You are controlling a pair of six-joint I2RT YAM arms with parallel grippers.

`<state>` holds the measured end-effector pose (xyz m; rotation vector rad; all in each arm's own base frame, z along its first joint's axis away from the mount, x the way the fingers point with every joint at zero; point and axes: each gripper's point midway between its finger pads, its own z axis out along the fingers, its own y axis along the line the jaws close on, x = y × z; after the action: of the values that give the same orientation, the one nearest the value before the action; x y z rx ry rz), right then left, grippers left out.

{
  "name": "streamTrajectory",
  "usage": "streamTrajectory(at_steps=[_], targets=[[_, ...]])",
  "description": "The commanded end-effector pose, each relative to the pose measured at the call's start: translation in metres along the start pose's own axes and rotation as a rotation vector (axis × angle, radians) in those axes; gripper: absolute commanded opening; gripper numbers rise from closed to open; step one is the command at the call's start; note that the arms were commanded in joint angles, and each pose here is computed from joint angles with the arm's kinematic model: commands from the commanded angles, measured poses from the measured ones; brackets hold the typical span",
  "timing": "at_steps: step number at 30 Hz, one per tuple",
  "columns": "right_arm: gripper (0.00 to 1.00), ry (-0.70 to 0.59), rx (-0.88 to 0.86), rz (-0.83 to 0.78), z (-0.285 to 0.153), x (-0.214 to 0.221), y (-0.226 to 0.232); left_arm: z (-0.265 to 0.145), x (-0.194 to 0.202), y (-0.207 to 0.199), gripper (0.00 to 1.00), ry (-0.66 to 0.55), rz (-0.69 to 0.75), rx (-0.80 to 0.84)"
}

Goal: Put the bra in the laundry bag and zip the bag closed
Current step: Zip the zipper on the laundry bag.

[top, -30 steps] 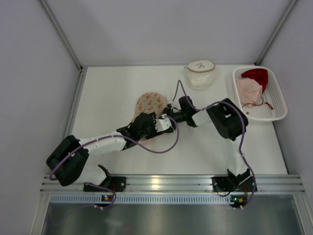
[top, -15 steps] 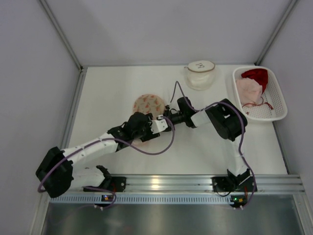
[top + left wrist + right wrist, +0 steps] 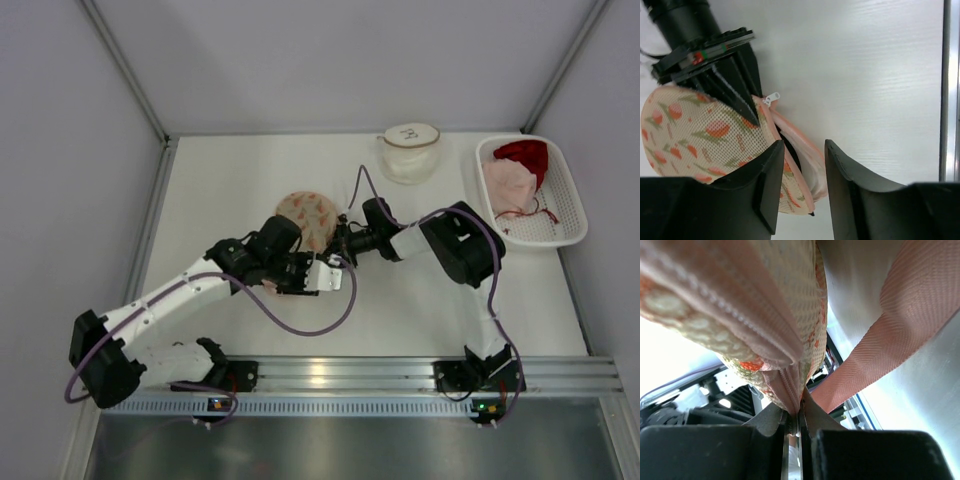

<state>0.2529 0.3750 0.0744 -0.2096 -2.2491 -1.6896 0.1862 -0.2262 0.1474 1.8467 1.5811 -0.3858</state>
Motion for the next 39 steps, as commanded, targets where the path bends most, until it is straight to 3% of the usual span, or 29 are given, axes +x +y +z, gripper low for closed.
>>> streamTrajectory(at_steps=[1,6,10,14,22,39], targets=[[0.00,-0.006,0.036,0.076,0.003,-0.003,-0.013,0.004,-0.014,-0.015,0.43,0.003,0.231,0.193],[0.00,0.002,0.059,0.079,0.003,-0.003,-0.019,0.025,-0.037,-0.004,0.33,0.090,0.407,0.280],[0.00,0.002,0.071,0.082,0.003,-0.003,-0.022,0.045,-0.044,-0.004,0.35,0.204,0.515,0.361],[0.00,-0.003,0.082,0.080,0.004,-0.005,-0.026,0.062,-0.035,-0.004,0.40,0.342,0.486,0.503],[0.00,-0.014,0.095,0.083,0.003,-0.004,-0.028,0.083,-0.007,-0.004,0.50,0.516,0.526,0.571],[0.00,-0.004,0.102,0.075,0.006,0.003,-0.027,0.092,0.017,0.013,0.56,0.677,0.550,0.536]])
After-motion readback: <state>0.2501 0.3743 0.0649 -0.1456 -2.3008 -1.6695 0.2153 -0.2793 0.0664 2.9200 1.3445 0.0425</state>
